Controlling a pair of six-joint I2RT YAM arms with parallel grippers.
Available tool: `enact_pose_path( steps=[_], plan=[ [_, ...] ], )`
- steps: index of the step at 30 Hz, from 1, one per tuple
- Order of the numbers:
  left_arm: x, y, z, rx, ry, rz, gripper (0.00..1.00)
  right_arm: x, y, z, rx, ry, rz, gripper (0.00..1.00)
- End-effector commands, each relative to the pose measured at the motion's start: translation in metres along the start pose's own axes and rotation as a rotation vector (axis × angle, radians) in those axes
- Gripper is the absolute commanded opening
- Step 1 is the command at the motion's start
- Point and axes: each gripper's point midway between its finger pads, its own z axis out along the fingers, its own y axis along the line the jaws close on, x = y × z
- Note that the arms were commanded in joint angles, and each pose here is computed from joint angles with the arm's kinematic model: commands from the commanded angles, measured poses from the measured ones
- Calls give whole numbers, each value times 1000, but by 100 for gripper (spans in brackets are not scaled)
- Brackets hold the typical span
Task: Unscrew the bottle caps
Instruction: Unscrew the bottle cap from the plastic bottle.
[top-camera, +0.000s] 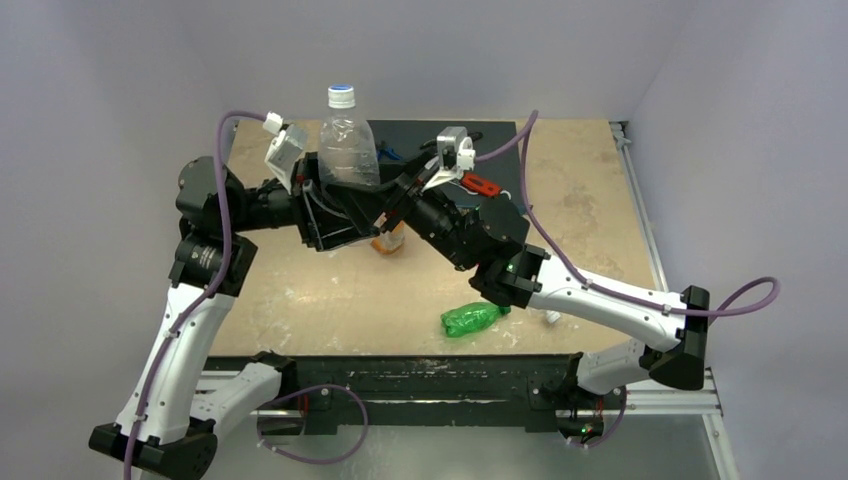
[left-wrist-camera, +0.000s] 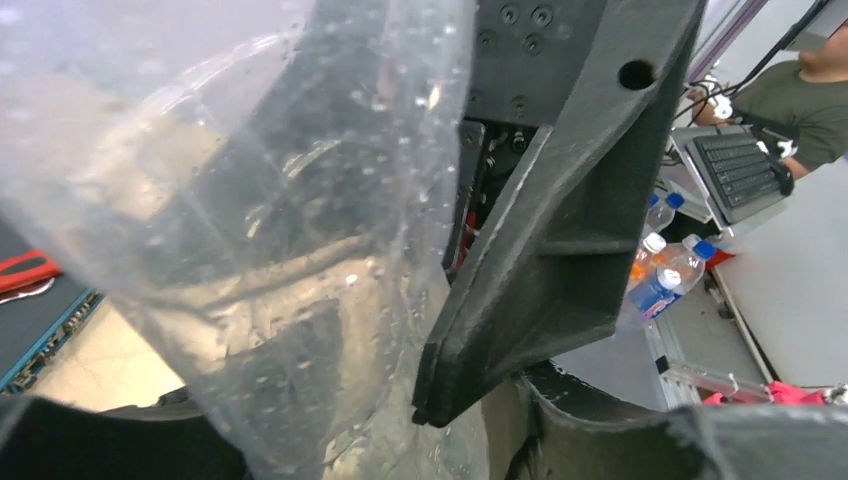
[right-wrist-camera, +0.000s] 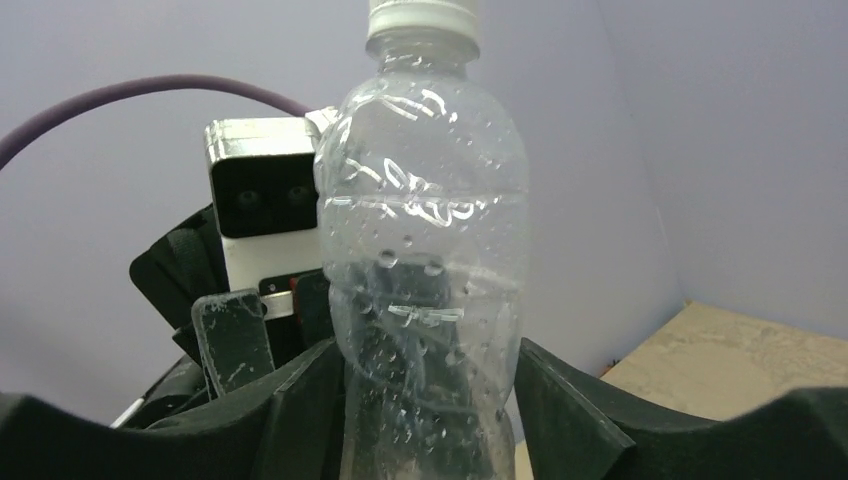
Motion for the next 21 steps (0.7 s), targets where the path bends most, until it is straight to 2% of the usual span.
enact_pose_path(
  steps=[1, 3, 7, 11, 15, 21],
  plan=[
    [3, -10, -4, 19, 18, 49, 38, -27, 18, 2, -52, -3, -43, 73],
    [3, -9, -4, 15, 18, 62, 34, -27, 21, 1, -71, 30, -73, 79],
    [4, -9, -4, 17, 21, 73, 33, -35, 24, -4, -110, 68, -113, 88],
    [9, -8, -6, 14, 46, 110, 33, -55, 27, -7, -149, 76, -153, 93],
    [16, -11, -10, 18, 85, 169, 32, -63, 21, 5, -165, 140, -177, 90],
    [23, -18, -16, 38, 123, 271, 31, -47, 25, 15, -250, 254, -178, 82]
  ],
)
